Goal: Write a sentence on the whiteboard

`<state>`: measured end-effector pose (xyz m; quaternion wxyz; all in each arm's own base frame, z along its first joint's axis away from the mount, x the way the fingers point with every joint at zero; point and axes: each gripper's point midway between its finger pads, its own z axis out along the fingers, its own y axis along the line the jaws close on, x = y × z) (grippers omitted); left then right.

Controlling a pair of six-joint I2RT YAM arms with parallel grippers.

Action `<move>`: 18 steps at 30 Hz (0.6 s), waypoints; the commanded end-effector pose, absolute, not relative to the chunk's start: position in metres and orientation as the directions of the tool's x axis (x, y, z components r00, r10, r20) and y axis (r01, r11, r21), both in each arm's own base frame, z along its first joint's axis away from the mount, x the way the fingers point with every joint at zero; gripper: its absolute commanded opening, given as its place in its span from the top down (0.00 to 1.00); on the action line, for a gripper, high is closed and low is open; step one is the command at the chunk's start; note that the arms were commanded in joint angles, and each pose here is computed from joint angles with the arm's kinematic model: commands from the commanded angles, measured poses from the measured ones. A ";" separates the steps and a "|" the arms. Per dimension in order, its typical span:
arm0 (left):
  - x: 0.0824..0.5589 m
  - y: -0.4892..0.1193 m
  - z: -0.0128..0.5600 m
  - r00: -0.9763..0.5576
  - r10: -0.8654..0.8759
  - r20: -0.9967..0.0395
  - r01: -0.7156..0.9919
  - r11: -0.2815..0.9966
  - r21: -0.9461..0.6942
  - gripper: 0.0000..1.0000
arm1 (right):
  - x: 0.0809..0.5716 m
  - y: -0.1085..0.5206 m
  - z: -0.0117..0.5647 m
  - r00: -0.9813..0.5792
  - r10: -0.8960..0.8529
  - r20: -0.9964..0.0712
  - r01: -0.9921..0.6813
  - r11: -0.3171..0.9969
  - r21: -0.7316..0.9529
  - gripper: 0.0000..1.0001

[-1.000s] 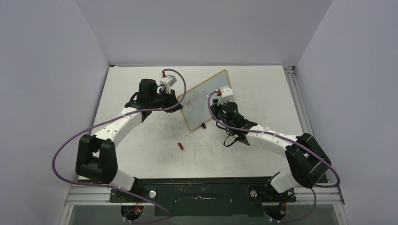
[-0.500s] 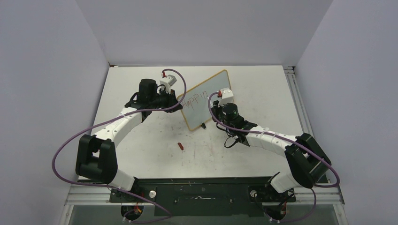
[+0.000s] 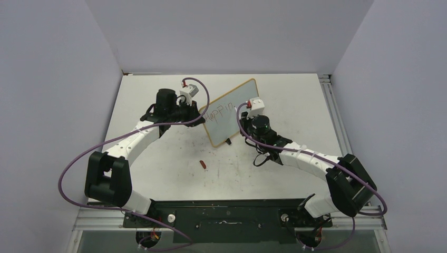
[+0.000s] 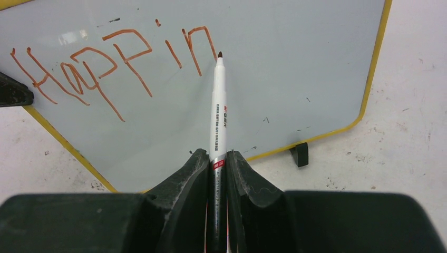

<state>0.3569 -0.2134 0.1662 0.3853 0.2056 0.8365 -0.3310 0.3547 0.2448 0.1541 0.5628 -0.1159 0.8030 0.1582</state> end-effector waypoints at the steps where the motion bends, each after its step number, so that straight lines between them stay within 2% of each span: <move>1: 0.358 -0.214 0.187 -0.568 0.101 -0.817 0.632 0.689 -0.354 1.00 | 0.368 0.243 0.189 -0.262 0.024 -0.965 -0.350 0.929 0.118 0.95; 18: 0.357 -0.214 0.189 -0.565 0.100 -0.819 0.633 0.689 -0.352 1.00 | 0.377 0.250 0.185 -0.259 0.009 -0.966 -0.357 0.928 0.105 0.95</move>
